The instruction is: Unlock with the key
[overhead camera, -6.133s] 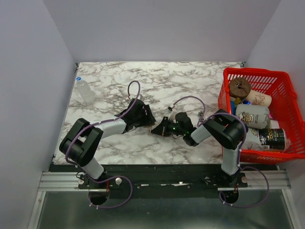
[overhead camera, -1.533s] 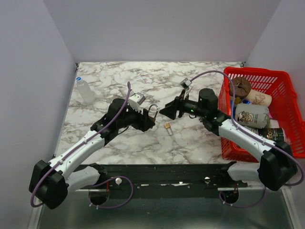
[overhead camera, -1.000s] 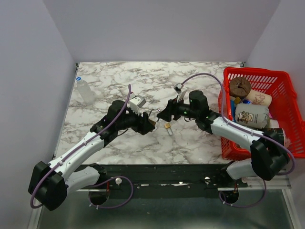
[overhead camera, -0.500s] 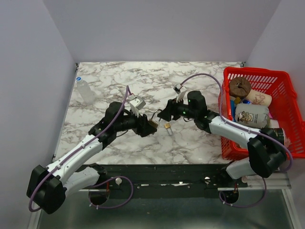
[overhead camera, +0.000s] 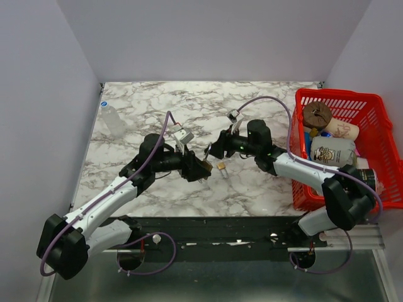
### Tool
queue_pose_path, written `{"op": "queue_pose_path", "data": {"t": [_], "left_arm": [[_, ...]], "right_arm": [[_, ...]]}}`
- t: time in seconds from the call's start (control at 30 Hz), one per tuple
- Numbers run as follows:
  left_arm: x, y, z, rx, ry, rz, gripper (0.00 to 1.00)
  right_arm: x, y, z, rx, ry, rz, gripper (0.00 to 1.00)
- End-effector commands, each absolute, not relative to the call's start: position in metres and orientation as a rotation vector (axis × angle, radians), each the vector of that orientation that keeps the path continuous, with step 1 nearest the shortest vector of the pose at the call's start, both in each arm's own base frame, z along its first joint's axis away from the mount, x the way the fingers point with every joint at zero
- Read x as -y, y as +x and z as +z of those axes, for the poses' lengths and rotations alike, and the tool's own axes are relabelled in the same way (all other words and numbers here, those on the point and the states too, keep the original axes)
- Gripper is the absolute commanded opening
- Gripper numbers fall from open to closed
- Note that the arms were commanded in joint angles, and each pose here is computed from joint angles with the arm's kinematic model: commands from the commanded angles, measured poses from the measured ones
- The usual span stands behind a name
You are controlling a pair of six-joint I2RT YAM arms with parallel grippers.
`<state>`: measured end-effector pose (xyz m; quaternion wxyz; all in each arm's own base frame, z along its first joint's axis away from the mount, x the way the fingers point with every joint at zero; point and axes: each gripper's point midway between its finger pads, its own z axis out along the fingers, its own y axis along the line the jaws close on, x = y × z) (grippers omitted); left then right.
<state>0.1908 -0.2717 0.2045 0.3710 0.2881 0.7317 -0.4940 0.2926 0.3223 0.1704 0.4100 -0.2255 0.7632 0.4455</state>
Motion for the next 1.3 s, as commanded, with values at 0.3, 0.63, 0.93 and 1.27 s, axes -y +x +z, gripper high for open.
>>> {"op": "queue_pose_path", "data": {"t": [0.3,0.63,0.93,1.27], "left_arm": [[0.277,0.198,0.23,-1.76,0.76,-1.26,0.0],[0.236,0.249,0.208,-1.91,0.515,-0.864,0.0],[0.193,0.279,0.18,-2.058,0.349,-0.535,0.0],[0.156,0.302,0.147,-2.231,0.265,-0.274,0.0]], "right_arm": [[-0.336,0.283,0.194,-1.747,-0.63,1.256,0.61],[-0.319,0.289,0.175,-1.834,-0.557,1.137,0.74],[-0.295,0.288,0.174,-1.855,-0.493,1.018,0.79],[-0.26,0.278,0.216,-1.758,-0.466,0.896,0.84]]}}
